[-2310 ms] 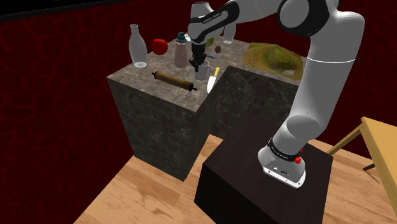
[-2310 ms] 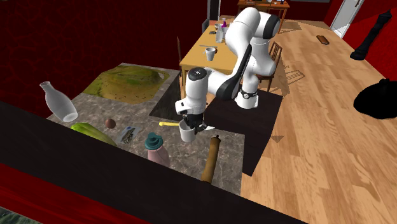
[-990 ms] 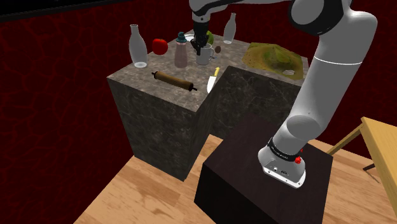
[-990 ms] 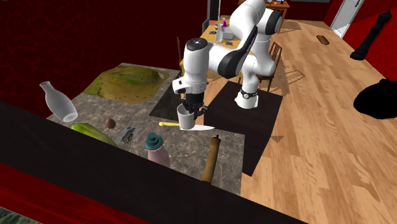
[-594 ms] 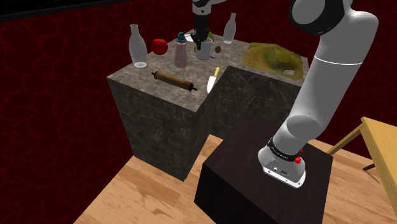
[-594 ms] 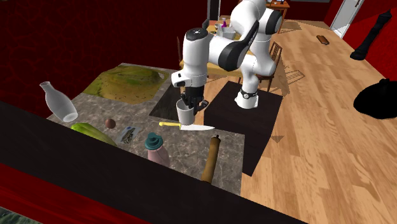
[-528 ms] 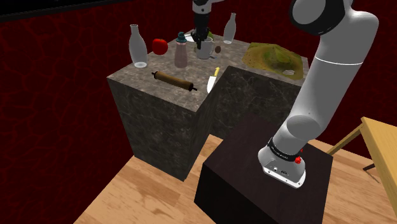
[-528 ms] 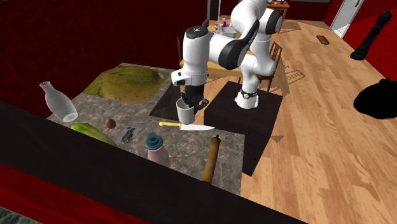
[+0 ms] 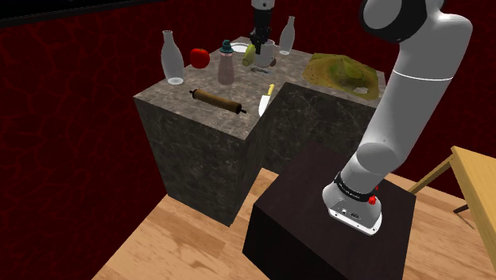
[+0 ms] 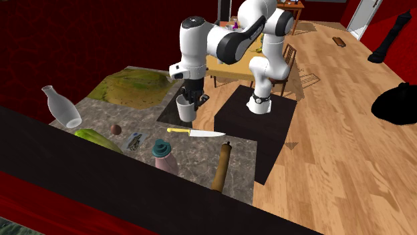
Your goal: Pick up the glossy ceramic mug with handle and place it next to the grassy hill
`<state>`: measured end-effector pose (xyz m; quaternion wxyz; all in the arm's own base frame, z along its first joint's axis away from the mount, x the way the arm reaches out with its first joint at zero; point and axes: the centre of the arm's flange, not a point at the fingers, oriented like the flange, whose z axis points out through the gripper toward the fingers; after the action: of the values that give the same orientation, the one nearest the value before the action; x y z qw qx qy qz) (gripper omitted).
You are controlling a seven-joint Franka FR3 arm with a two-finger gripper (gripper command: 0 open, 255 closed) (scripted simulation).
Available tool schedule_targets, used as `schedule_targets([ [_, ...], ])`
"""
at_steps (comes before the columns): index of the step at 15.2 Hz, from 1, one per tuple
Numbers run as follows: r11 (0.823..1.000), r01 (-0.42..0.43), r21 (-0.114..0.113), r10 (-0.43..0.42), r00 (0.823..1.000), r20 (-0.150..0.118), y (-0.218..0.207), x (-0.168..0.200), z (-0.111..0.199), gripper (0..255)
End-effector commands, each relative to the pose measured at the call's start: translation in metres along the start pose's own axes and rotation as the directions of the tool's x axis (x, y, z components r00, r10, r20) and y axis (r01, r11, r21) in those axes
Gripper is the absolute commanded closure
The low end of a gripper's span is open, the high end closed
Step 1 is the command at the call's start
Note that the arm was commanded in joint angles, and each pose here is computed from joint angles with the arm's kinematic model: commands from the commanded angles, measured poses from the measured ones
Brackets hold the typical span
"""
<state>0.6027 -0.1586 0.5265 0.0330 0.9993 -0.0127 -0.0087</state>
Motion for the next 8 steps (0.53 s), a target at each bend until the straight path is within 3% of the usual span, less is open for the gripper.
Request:
schedule_targets([
  [1,1.0,0.001,0.0,-0.001,1.0,0.0,0.026,-0.006,0.002,255],
  [8,1.0,0.001,0.0,-0.001,1.0,0.0,0.117,-0.022,0.008,255],
])
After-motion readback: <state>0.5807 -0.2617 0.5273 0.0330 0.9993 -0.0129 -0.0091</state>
